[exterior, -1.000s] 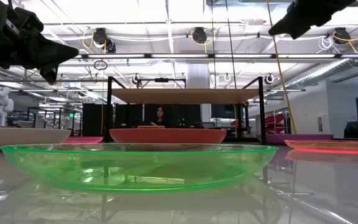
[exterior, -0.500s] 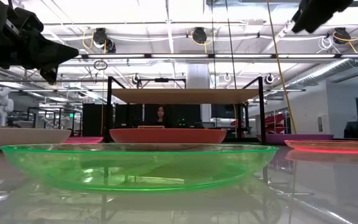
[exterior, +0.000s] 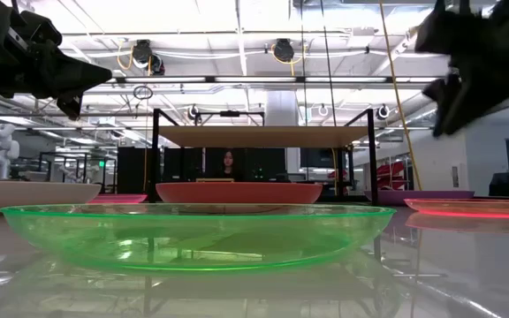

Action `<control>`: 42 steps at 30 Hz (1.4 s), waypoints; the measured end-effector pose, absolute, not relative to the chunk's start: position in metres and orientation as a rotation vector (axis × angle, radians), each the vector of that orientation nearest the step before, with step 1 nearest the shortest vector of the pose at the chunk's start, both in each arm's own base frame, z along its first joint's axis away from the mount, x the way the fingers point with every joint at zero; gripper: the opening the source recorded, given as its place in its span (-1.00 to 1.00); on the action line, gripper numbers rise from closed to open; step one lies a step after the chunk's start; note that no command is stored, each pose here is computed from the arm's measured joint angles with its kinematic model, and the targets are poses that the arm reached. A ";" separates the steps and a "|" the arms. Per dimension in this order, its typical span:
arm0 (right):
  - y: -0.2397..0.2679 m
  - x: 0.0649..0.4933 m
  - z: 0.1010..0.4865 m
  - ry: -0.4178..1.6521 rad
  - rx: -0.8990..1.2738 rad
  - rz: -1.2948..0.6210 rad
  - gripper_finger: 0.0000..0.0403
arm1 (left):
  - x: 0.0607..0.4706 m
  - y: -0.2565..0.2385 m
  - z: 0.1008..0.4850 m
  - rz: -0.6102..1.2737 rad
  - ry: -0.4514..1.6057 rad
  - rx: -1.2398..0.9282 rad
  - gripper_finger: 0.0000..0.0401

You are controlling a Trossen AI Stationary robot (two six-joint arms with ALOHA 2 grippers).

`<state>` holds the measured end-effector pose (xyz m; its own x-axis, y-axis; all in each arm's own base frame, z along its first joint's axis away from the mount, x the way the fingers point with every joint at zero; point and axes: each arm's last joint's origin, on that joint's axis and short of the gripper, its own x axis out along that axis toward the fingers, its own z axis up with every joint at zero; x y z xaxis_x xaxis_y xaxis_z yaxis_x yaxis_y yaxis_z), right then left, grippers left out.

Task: Place and stack plates onto a shelf
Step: Put the small orange plate on the shelf

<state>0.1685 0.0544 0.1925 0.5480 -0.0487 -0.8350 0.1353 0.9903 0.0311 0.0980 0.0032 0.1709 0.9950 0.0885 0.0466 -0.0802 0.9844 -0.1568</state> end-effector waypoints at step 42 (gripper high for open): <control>0.058 0.179 0.139 1.198 0.056 -0.185 -0.97 | 0.098 0.003 0.171 0.085 -0.054 -0.155 -0.97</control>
<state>0.1791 0.0579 0.1389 0.3510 -0.1130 -0.9295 0.1722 0.9836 -0.0545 0.0980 0.0032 0.1710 0.9950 0.0885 0.0467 -0.0802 0.9844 -0.1568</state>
